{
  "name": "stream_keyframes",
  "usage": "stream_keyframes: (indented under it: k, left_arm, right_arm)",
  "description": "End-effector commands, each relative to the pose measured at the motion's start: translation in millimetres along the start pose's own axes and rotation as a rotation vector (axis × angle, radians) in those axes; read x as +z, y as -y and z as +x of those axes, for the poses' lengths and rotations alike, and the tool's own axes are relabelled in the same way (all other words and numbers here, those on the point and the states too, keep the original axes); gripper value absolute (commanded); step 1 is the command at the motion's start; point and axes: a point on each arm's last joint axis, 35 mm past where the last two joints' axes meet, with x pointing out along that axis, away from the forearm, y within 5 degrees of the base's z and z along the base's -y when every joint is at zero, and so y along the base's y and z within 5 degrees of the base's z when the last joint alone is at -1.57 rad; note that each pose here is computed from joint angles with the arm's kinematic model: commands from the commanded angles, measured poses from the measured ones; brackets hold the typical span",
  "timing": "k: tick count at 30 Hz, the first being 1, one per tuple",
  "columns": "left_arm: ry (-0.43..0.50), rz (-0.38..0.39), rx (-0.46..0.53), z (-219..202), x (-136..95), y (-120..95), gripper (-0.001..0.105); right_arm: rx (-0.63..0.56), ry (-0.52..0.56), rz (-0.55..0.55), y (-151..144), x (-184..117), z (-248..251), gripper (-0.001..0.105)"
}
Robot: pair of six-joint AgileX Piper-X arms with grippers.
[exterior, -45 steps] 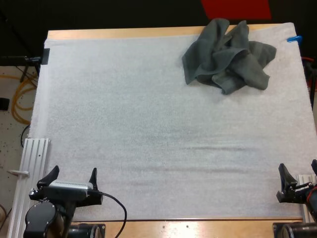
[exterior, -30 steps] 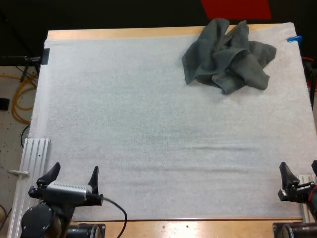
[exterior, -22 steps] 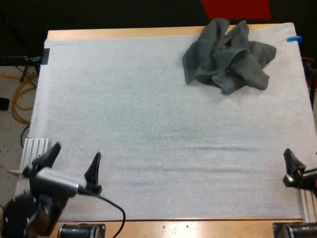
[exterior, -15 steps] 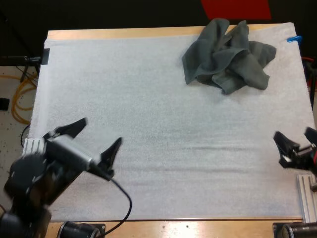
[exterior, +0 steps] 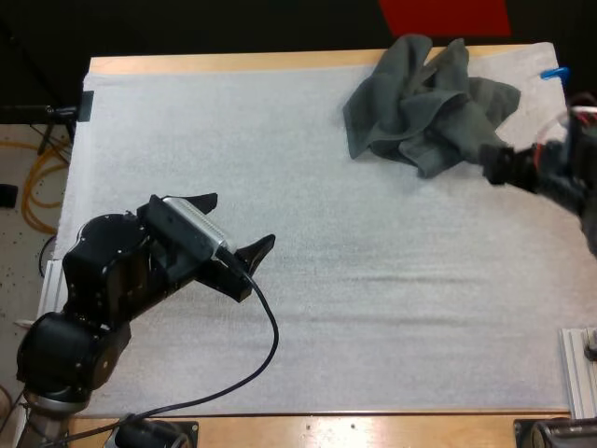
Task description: Pick towel from pile fold and stack
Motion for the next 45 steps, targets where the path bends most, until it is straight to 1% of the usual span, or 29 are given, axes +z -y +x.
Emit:
stream_keyframes:
  k: [1,4,5,7,9,13,15,17,18,20,21,22,23,26,29,31,32,34,37,40,42,44,45]
  left_arm:
    - [0.018,0.007,-0.015,-2.1,3.9,2.4,0.085]
    - [0.018,0.007,-0.015,-2.1,3.9,2.4,0.085]
    - [0.016,0.007,-0.015,-2.1,3.7,2.4,0.085]
    - [0.015,-0.003,-0.015,-2.1,3.6,2.4,0.085]
    - [0.015,-0.01,-0.015,-2.1,3.6,2.4,0.085]
    - [0.015,-0.025,-0.015,-2.1,3.6,2.4,0.085]
    - [0.015,-0.025,-0.015,-2.1,3.6,2.4,0.085]
    - [0.015,-0.025,-0.015,-2.1,3.6,2.4,0.085]
    - [0.015,-0.028,-0.015,-2.1,3.6,2.4,0.085]
    - [0.015,-0.028,-0.015,-2.1,3.6,2.4,0.085]
    - [0.015,-0.028,-0.015,-2.1,3.6,2.4,0.085]
    - [0.015,-0.03,-0.015,-2.1,3.6,2.4,0.085]
    - [0.015,-0.031,-0.015,-2.1,3.6,2.4,0.085]
    - [0.015,-0.031,-0.015,-2.1,3.6,2.4,0.085]
    - [0.015,-0.031,-0.015,-2.1,3.6,2.4,0.085]
    - [0.015,-0.031,-0.015,-2.1,3.6,2.4,0.085]
    - [0.015,-0.031,-0.015,-2.1,3.6,2.4,0.085]
    - [0.015,-0.031,-0.015,-2.1,3.6,2.4,0.085]
    - [0.035,-0.021,-0.018,-2.1,5.9,2.7,0.085]
    - [0.068,-0.011,-0.023,-2.7,10.0,3.4,0.085]
    - [0.071,-0.009,-0.039,-3.3,10.9,4.3,0.085]
    - [0.065,-0.008,-0.063,-7.5,10.9,6.7,0.085]
    - [0.058,-0.011,-0.065,-10.0,10.2,7.6,0.085]
  right_arm:
    - [-0.036,0.0,-0.011,5.8,6.7,16.4,0.077]
    - [-0.08,-0.097,0.004,18.6,3.5,67.9,0.077]
    - [-0.088,-0.109,0.005,20.9,4.4,76.1,0.077]
    - [-0.094,-0.173,0.014,29.0,-0.6,114.0,0.077]
    - [-0.09,-0.207,0.026,33.7,-4.2,138.0,0.077]
    - [-0.096,-0.265,0.097,43.3,-12.9,186.7,0.077]
    - [-0.094,-0.277,0.124,46.2,-15.0,201.7,0.077]
    - [-0.094,-0.299,0.159,48.4,-20.2,215.7,0.074]
    - [-0.095,-0.315,0.175,49.4,-22.5,221.6,0.067]
    - [-0.097,-0.338,0.194,50.6,-24.3,228.0,0.048]
    - [-0.097,-0.348,0.197,50.9,-24.2,229.4,0.034]
    - [-0.094,-0.355,0.199,50.9,-23.1,229.0,0.014]
    - [-0.092,-0.357,0.197,50.8,-22.9,228.7,0.002]
    - [-0.08,-0.34,0.176,49.8,-7.1,215.6,0.001]
    - [-0.089,-0.262,0.094,48.5,22.9,188.2,0.001]
    - [-0.11,-0.175,0.035,46.5,50.5,158.2,0.001]
    - [-0.115,-0.15,0.023,45.8,57.4,149.9,0.001]
    - [-0.155,-0.046,-0.021,42.2,85.5,110.9,0.001]
    - [-0.195,0.064,-0.065,36.0,110.6,62.2,0.001]
    - [-0.215,0.132,-0.093,28.5,124.0,18.0,0.001]
    - [-0.215,0.152,-0.09,24.2,127.2,-3.1,0.001]
    - [-0.205,0.137,-0.087,17.8,125.7,-25.6,0.001]
    - [-0.185,0.113,-0.085,14.2,122.3,-37.6,0.001]
